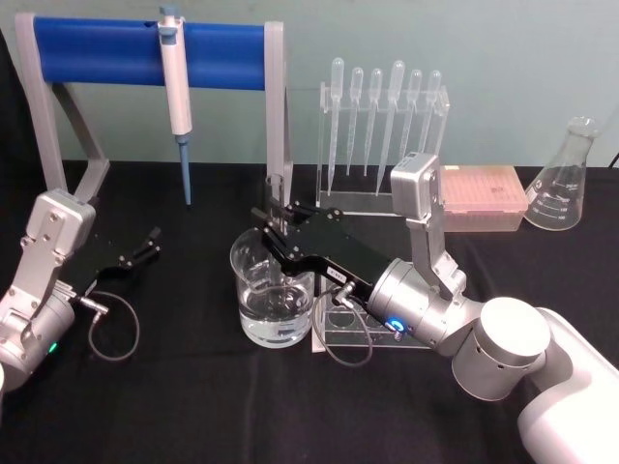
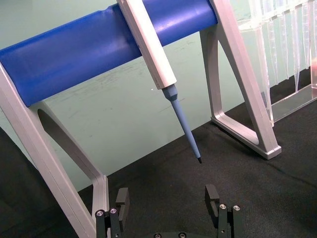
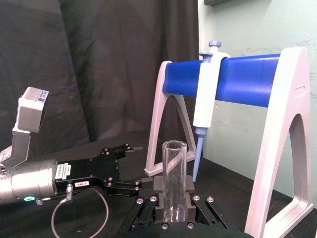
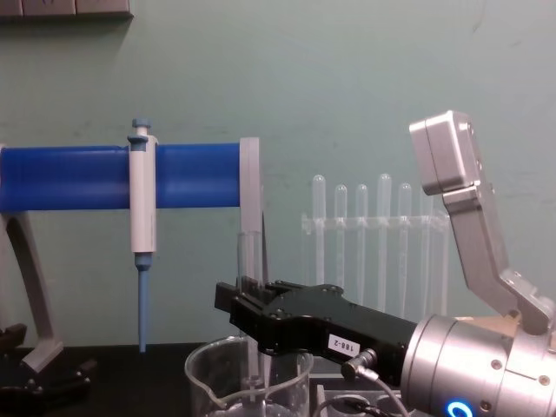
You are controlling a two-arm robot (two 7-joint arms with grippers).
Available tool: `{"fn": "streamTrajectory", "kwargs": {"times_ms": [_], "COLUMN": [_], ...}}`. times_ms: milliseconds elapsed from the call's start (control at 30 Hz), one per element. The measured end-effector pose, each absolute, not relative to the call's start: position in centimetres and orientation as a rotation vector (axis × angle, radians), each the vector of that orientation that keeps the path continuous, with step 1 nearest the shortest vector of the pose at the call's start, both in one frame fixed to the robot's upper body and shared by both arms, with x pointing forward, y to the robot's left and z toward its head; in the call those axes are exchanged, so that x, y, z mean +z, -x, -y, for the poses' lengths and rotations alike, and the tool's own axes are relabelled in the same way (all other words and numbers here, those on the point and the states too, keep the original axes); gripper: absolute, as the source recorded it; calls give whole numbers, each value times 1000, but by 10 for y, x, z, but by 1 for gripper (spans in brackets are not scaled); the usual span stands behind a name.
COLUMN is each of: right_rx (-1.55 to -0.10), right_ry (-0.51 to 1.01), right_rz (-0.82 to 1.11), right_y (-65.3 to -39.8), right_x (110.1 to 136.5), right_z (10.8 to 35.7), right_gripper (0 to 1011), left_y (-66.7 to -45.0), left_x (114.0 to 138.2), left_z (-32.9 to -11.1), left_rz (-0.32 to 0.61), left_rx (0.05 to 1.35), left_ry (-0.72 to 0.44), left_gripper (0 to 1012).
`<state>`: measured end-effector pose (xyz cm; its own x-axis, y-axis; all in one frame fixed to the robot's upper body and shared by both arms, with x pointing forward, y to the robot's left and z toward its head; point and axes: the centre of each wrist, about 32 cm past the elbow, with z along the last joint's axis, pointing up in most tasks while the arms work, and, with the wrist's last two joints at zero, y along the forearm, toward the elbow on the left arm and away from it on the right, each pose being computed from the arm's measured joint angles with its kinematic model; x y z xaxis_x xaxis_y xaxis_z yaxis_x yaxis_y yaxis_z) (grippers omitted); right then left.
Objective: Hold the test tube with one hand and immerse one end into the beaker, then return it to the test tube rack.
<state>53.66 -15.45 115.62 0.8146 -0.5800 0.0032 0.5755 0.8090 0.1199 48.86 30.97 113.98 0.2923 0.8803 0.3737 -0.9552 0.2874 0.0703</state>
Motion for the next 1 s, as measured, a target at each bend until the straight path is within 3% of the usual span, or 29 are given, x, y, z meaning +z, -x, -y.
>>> {"fn": "streamTrajectory", "kwargs": {"times_ms": [1000], "right_rx": [-618], "right_ry": [-115], "right_rz": [40], "right_y": [-537], "right_x": [1156], "right_z": [154], "right_gripper": [225], "left_y": [-489], "left_x": [1140], "left_z": [-310], "left_rz": [285], "left_rx": [1248], "left_ry": [-304], "left_gripper": [1000]}}
